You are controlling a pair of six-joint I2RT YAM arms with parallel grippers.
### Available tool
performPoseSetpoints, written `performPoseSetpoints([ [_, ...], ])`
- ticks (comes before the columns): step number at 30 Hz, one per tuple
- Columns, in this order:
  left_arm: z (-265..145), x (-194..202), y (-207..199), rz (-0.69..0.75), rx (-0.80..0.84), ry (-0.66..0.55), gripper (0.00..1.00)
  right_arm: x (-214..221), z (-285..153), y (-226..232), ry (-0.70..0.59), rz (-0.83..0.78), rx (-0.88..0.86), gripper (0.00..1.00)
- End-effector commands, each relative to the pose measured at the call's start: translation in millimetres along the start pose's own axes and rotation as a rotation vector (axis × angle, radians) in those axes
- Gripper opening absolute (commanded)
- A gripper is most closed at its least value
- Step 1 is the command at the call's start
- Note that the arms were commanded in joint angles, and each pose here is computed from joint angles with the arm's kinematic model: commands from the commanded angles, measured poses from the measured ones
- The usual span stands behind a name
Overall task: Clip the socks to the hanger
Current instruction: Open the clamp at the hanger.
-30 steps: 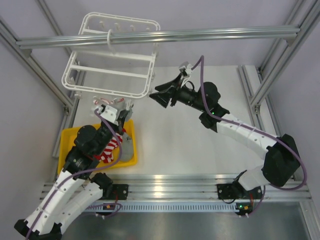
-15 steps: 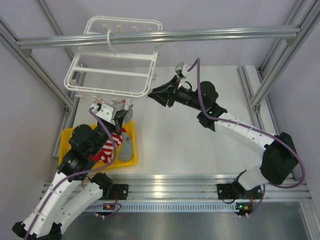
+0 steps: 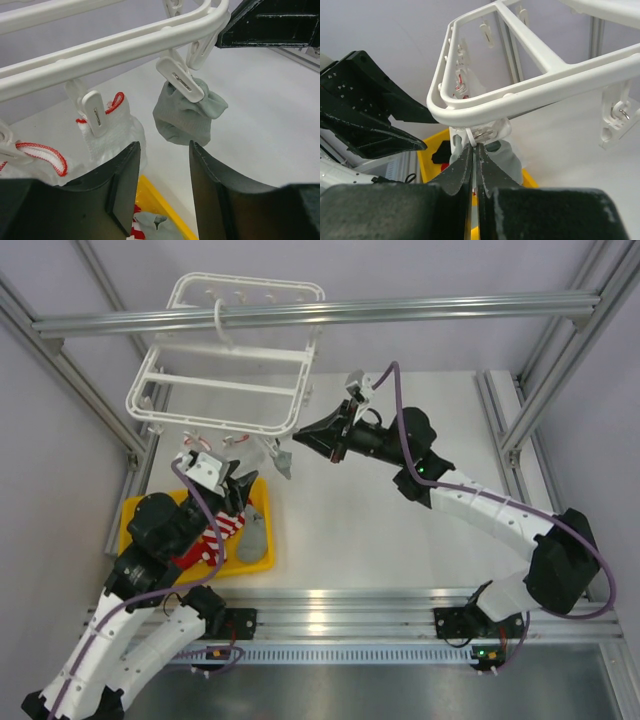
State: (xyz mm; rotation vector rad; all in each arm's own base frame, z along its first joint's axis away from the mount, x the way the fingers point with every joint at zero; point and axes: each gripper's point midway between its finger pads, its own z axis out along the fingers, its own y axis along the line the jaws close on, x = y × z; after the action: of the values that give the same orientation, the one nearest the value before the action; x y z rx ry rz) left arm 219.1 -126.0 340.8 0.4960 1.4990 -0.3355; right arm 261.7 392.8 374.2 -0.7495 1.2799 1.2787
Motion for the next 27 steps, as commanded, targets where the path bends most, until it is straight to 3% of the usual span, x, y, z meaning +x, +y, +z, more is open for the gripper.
performPoseSetpoints([
  [1, -10, -18, 0, 0.018, 0.014, -0.032, 0.49, -22, -7, 28, -0.049, -0.026, -0.061, 0.0],
  [3, -12, -18, 0, 0.021, 0.012, -0.031, 0.5, -22, -8, 30, -0.048, -0.023, -0.059, 0.0],
  [10, -12, -31, -47, 0.038, 0.285, -0.096, 0.51, -24, -10, 35, -0.048, -0.012, -0.076, 0.0],
  [14, 3, -47, -51, 0.056, 0.307, -0.175, 0.51, -26, -11, 42, -0.045, -0.008, -0.101, 0.0],
  [27, 35, -58, -39, 0.0, 0.231, -0.188, 0.52, -23, -16, 64, -0.03, -0.034, -0.181, 0.0],
])
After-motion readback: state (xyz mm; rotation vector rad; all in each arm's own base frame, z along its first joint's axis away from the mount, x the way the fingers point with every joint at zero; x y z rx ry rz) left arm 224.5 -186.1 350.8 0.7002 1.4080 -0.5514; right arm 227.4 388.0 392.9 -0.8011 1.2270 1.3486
